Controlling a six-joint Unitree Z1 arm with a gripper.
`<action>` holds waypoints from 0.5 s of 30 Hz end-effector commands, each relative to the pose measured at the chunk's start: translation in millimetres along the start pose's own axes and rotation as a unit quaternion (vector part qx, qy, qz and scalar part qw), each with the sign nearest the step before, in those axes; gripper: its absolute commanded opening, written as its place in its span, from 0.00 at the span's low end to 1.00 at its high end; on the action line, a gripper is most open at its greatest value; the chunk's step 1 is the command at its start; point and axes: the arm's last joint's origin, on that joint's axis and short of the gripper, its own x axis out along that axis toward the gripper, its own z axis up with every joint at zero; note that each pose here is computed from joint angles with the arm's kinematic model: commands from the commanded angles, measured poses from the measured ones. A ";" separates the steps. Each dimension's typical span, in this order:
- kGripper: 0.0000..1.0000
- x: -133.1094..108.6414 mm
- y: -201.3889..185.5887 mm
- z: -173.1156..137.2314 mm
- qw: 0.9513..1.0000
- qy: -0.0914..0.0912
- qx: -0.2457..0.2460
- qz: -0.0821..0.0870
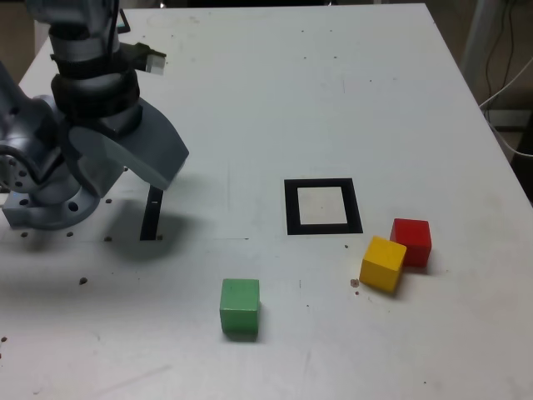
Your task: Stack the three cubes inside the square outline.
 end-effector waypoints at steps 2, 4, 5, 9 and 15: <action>0.98 -2.9 0.1 -0.3 1.000 -0.003 0.000 0.002; 0.98 -3.2 0.1 -1.4 1.000 -0.001 0.000 0.004; 0.98 -3.3 0.2 -2.1 1.000 0.001 0.000 0.005; 0.98 -3.4 0.5 -5.1 1.000 0.010 -0.002 0.011; 0.98 -8.4 0.2 -6.7 1.000 0.007 -0.003 0.010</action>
